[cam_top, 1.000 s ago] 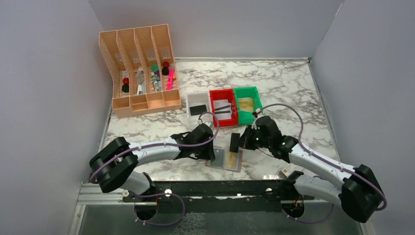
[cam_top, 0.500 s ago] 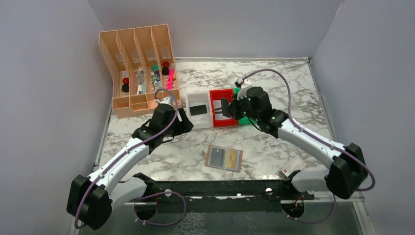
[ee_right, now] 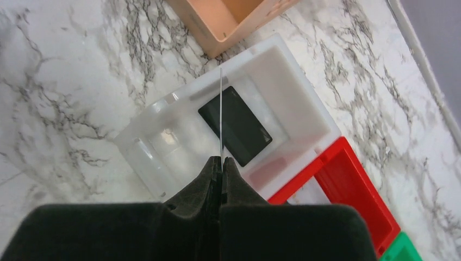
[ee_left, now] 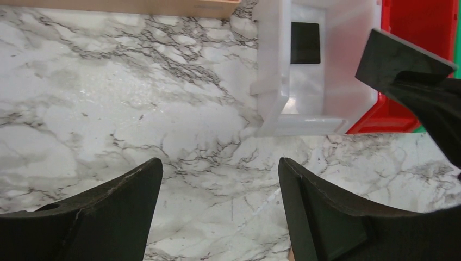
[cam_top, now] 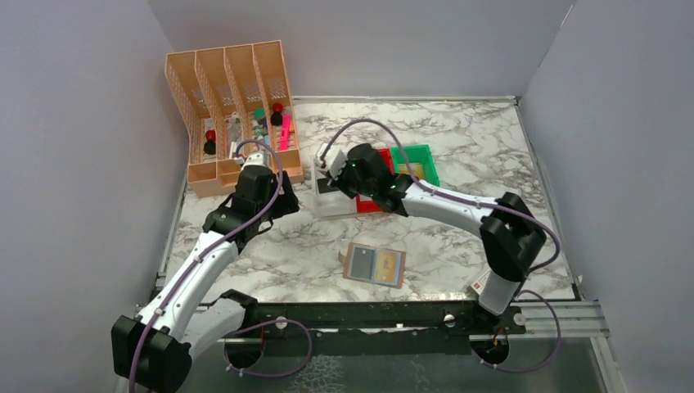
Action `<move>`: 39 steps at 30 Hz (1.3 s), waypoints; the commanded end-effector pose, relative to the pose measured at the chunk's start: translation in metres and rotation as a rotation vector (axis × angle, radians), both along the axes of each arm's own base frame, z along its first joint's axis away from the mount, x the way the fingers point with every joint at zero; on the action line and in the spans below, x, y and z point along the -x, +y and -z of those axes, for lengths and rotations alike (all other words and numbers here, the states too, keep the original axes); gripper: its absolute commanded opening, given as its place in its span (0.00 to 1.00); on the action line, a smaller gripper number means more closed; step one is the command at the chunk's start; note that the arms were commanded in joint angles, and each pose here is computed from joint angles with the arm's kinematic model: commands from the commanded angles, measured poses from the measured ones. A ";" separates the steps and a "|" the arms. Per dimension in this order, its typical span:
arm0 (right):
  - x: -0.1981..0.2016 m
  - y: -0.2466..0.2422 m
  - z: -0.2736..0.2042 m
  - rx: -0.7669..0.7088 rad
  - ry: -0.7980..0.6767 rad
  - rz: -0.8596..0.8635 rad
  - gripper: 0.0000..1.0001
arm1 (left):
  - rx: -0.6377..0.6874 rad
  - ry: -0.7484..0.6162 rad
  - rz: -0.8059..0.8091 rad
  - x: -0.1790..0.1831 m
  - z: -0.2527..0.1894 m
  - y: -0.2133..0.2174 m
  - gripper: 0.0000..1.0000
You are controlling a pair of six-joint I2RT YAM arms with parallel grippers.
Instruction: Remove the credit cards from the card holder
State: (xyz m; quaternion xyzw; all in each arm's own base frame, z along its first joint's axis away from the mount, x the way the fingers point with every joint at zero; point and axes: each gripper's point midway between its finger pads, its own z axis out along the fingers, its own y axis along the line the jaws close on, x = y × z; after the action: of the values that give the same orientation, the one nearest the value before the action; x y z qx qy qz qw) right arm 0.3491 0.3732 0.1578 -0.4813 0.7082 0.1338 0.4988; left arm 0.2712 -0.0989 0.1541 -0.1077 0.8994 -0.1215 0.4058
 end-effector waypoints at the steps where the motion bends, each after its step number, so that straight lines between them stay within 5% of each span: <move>1: -0.035 0.006 0.004 0.190 -0.222 0.012 0.01 | -0.114 -0.025 -0.069 0.007 0.001 0.030 0.82; 11: -0.077 0.005 0.045 0.431 -0.359 0.047 0.03 | -0.127 -0.105 -0.158 0.017 -0.010 0.050 0.84; 24: -0.037 0.016 0.075 0.468 -0.193 -0.138 0.17 | -0.125 -0.093 -0.148 0.016 -0.007 0.047 0.84; 34: -0.003 -0.011 0.006 0.191 -0.132 0.023 0.23 | -0.085 -0.071 -0.055 0.016 -0.001 0.030 0.84; 39: 0.046 -0.050 0.009 -0.072 0.181 0.294 0.24 | 0.051 -0.093 0.118 0.018 -0.003 -0.009 0.83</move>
State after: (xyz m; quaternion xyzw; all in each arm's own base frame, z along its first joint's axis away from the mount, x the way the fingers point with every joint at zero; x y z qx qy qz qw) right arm 0.3368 0.3409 0.1504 -0.5048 0.7136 0.0362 0.4845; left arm 0.2539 -0.0736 0.1542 -0.1103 0.8863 -0.0849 0.4416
